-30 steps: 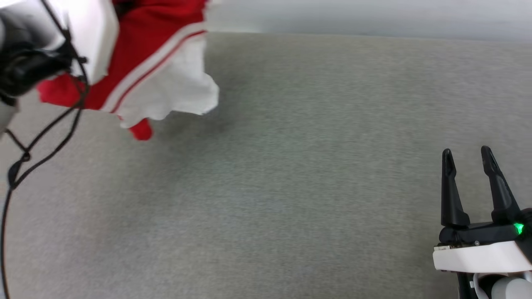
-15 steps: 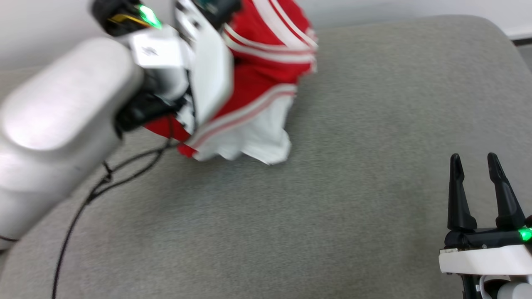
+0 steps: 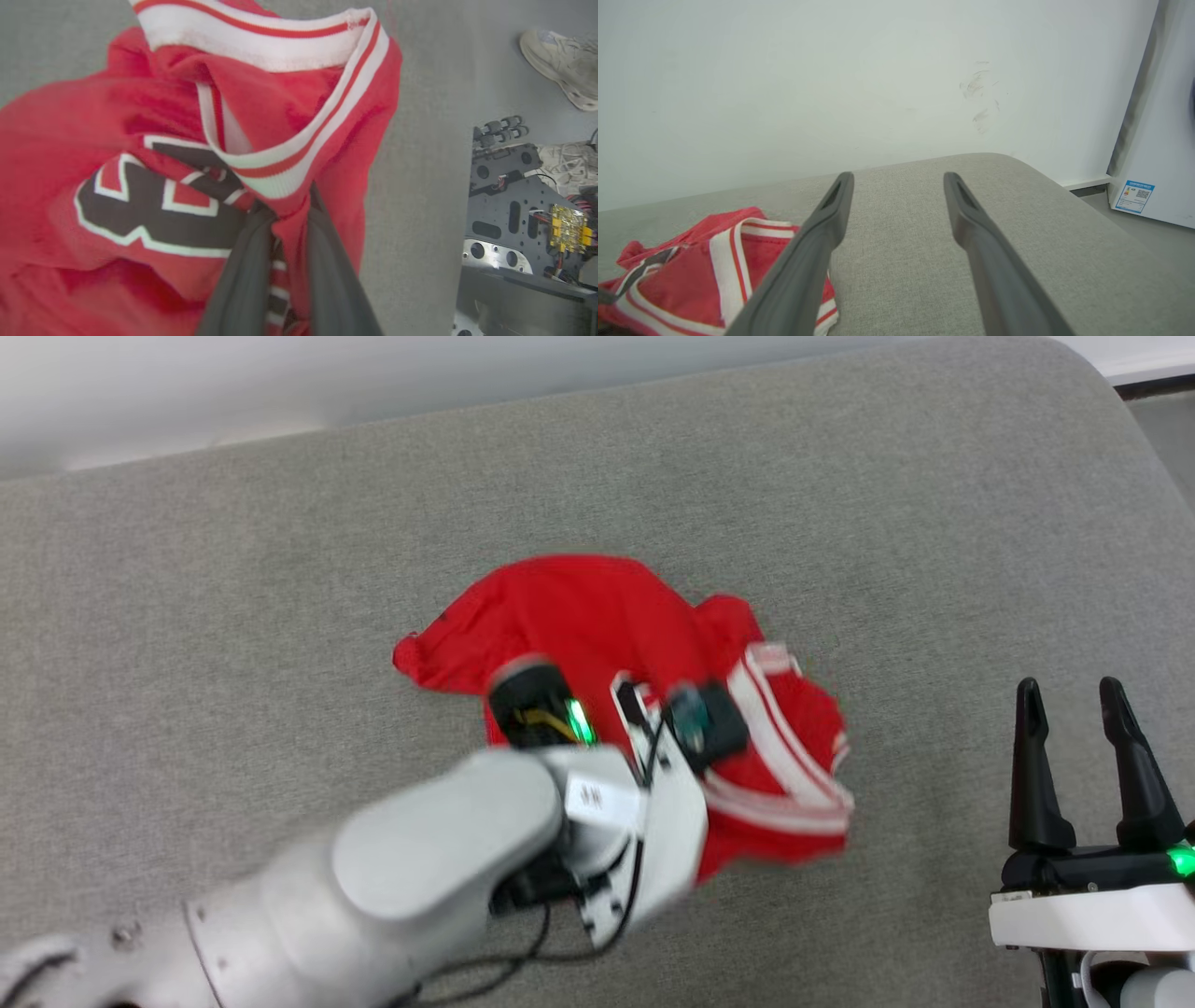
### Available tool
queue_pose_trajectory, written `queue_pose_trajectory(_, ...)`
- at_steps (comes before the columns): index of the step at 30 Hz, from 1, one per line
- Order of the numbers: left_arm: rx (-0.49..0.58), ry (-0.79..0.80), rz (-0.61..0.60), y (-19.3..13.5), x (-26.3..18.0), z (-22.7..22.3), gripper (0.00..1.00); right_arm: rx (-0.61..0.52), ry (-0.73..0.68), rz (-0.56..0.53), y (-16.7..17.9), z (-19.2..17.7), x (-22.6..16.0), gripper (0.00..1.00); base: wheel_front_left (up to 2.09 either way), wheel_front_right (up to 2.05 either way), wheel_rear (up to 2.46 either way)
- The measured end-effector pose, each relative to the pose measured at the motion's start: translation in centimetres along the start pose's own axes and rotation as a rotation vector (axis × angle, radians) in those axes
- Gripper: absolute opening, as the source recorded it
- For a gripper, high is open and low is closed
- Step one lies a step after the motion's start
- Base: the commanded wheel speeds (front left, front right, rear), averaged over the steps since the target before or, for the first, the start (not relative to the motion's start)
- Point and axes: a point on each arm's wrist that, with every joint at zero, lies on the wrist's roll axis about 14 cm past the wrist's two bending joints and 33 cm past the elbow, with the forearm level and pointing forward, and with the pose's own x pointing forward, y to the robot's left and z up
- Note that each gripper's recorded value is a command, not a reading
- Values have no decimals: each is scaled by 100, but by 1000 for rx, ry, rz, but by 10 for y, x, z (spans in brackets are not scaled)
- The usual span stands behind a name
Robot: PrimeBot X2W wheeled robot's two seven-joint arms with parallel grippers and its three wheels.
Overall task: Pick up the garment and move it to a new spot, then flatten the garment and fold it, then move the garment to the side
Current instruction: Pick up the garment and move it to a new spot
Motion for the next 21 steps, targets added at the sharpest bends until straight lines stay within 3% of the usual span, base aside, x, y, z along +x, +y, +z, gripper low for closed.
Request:
queue_pose_trajectory(7, -42, 85, -45, -34, 13, -43, 0, -1, 4, 18, 6, -3, 4, 100, 0, 0, 0)
queue_pose_trajectory(8, -45, 75, -41, -35, 13, -43, 17, 0, 4, 21, 7, -3, 4, 100, 0, 0, 0)
queue_pose_trajectory(9, -35, 57, -28, -33, 13, -40, 100, 0, 2, 24, 8, -3, 5, 100, 0, 0, 0)
queue_pose_trajectory(14, -1, -162, 35, -21, 0, 2, 100, -1, -10, 44, 14, 2, 2, 100, 0, 0, 0)
queue_pose_trajectory(21, 41, -550, 297, 31, -62, 67, 100, 3, -23, 76, 23, 8, -5, 100, 0, 0, 0)
